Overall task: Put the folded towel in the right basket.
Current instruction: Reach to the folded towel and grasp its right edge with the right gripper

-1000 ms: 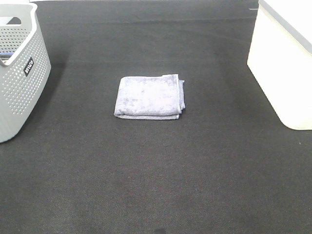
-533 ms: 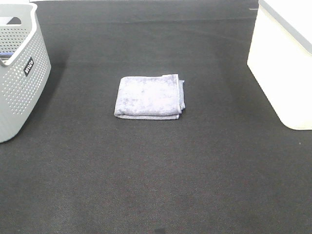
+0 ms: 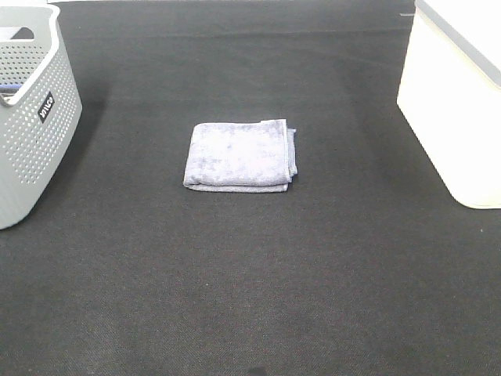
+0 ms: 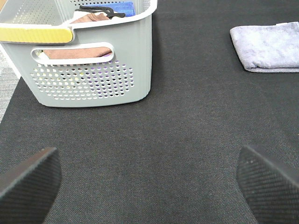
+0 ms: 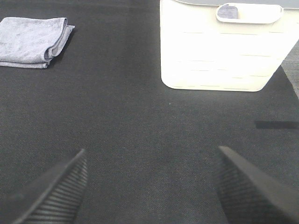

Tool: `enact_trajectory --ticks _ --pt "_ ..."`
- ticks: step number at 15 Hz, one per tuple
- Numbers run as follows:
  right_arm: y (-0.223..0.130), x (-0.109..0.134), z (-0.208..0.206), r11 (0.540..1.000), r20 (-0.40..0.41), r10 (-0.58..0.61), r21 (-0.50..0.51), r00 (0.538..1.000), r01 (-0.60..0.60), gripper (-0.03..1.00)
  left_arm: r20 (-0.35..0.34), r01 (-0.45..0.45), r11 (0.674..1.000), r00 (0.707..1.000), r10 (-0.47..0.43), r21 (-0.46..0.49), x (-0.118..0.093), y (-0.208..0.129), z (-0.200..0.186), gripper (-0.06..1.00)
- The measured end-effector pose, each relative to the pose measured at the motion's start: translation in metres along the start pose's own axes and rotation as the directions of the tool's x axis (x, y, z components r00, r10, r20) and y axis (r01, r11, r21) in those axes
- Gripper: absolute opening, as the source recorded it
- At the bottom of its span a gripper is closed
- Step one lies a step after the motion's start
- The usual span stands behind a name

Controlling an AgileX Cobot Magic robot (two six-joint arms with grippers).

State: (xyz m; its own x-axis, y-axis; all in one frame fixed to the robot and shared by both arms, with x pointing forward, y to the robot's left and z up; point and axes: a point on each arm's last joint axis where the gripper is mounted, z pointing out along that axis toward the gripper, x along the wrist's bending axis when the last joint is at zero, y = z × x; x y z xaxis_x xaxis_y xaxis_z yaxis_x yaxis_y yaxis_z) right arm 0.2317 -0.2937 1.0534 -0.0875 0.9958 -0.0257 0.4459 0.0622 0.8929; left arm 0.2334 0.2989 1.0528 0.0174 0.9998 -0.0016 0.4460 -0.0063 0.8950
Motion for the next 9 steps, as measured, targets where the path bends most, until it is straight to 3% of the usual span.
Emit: enact_trajectory --ticks 9 --pt "0.0000 0.0000 0.0000 1.000 0.000 0.000 0.000 1.000 0.000 0.71 0.000 0.000 1.000 1.000 0.000 0.000 0.0000 0.0000 0.0000 0.97"
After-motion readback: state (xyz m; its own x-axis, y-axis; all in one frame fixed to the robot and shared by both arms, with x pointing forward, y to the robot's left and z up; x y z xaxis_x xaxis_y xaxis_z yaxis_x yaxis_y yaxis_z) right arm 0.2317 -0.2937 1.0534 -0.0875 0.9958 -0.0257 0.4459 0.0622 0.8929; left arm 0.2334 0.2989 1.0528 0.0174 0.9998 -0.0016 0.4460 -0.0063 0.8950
